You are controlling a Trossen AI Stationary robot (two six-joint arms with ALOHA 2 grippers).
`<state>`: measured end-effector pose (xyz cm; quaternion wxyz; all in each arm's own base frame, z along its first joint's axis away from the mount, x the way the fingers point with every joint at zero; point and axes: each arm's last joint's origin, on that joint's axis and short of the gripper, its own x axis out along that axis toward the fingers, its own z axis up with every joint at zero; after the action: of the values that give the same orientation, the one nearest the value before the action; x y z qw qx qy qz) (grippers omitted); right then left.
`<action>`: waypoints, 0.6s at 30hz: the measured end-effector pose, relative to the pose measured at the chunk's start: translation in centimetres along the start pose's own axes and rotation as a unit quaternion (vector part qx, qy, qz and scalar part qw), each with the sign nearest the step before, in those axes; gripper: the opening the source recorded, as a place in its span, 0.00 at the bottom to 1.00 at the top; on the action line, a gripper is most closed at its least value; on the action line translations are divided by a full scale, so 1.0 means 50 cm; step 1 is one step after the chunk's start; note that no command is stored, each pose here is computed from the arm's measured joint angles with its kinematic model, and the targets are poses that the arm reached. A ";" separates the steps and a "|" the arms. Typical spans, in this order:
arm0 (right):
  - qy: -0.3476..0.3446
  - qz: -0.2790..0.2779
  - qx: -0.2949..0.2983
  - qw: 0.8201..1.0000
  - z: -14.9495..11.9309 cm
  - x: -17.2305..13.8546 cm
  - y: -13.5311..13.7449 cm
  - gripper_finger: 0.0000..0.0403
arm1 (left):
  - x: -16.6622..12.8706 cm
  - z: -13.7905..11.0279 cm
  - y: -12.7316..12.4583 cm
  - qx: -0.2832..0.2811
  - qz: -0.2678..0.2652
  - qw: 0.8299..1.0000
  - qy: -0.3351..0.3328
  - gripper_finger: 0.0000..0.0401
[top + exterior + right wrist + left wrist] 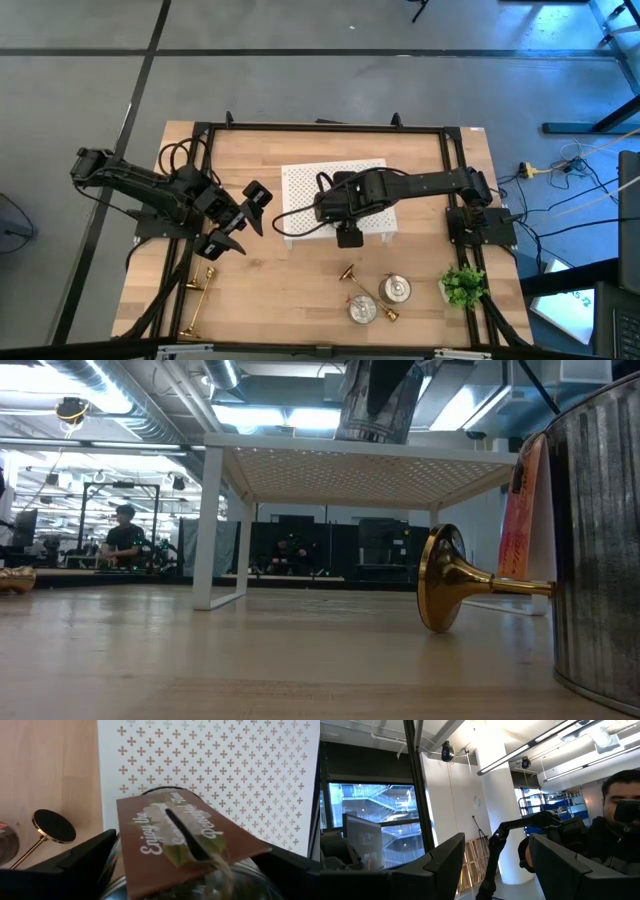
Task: Pick & Place candle stick holders
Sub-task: Put the right silver scented candle on the shelf
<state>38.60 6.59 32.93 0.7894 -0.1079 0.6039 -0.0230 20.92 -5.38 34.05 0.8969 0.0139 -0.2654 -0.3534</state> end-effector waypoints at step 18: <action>0.000 0.003 0.002 1.000 0.000 0.000 0.000 0.95 | 0.000 0.000 0.000 0.000 0.000 1.000 0.000 0.54</action>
<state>38.60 6.57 32.93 0.7895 -0.1046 0.6044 -0.0221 20.92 -5.38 34.05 0.8969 0.0140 -0.2654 -0.3536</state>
